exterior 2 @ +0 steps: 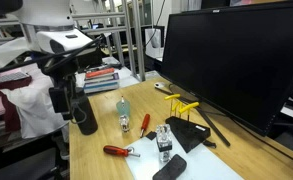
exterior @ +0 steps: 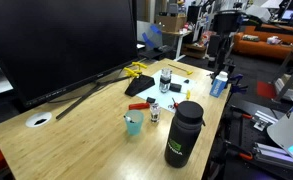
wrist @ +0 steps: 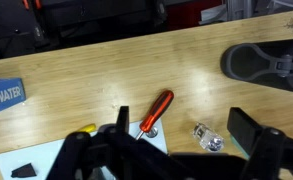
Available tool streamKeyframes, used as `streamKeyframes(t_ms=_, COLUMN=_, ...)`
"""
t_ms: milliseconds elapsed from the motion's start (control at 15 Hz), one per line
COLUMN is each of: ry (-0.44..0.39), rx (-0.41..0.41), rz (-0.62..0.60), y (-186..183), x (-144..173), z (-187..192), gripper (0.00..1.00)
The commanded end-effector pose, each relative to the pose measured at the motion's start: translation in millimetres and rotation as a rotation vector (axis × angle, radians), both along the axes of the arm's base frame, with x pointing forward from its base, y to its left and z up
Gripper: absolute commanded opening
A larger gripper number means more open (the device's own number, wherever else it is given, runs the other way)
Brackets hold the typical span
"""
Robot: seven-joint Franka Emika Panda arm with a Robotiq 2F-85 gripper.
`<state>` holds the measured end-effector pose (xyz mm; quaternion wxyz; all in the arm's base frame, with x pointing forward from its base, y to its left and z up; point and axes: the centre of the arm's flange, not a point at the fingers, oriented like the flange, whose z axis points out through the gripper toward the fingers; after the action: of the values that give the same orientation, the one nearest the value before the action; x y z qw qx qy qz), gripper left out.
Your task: Take the glass bottle on the board and put it on the desk
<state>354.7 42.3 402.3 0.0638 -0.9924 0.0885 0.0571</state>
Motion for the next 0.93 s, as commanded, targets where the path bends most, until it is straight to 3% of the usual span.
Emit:
streamKeyframes(t_ms=0, ry=0.0, rx=0.0, rz=0.0, y=0.0, x=0.0, z=0.0, gripper=1.0)
streamKeyframes(t_ms=600, ry=0.0, rx=0.0, rz=0.0, y=0.0, x=0.0, z=0.0, gripper=1.0)
streamKeyframes(t_ms=733, ry=-0.012, rx=-0.026, rz=-0.026, y=-4.6, x=2.7, z=-4.5, gripper=1.0)
streamKeyframes(t_ms=867, ry=-0.094, rx=-0.121, rz=-0.063, y=-13.7, x=12.2, z=-11.2, gripper=1.0)
